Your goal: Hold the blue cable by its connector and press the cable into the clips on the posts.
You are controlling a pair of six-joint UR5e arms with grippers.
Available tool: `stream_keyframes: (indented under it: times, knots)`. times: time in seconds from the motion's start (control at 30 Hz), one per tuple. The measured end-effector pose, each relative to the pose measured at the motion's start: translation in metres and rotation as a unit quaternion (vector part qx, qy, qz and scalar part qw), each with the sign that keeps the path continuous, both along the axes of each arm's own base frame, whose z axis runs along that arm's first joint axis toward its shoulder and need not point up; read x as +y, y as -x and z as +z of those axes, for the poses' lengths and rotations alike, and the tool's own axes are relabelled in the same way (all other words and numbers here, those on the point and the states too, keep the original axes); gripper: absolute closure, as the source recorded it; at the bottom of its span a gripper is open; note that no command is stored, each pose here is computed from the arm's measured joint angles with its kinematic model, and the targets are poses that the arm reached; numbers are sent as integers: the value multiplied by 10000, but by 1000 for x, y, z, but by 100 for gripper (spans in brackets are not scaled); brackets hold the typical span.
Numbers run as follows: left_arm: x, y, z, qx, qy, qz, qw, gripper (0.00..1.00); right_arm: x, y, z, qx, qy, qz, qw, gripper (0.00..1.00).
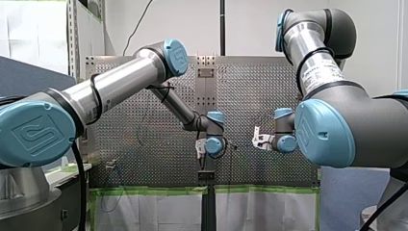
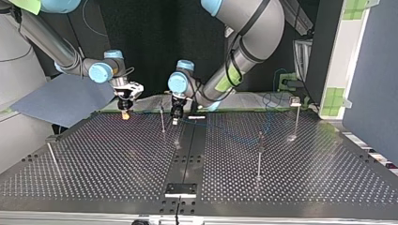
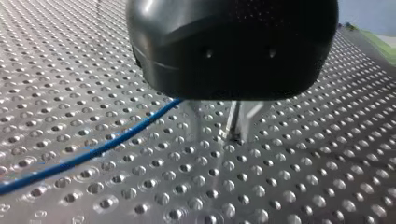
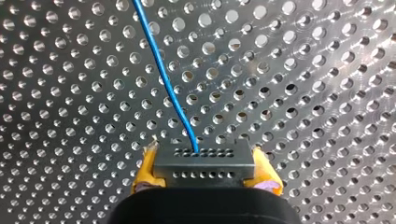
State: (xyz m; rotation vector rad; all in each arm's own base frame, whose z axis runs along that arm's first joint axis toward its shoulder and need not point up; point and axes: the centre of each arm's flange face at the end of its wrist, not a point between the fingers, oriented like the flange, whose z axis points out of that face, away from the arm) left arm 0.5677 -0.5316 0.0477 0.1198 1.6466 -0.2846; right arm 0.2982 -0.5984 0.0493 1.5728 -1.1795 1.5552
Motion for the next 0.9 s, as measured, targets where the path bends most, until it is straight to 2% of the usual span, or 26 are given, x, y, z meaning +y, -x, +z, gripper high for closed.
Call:
stream_keyframes:
  times: [0.3, 0.57, 0.7, 0.9]
  knots:
    - [7, 1, -2, 31, -452, 198, 9988, 0, -3, 5, 0, 9, 2, -29, 10000, 100]
    - [8, 11, -2, 222, -905, 168, 9955, 0, -5, 13, -1, 47, -57, -75, 9999, 100]
    - [4, 24, -1, 362, -951, 71, 9948, 0, -4, 15, -2, 99, -84, -84, 9999, 100]
    - [2, 55, 14, 610, -1091, -58, 9921, 0, -4, 16, -3, 173, -78, -76, 9998, 100]
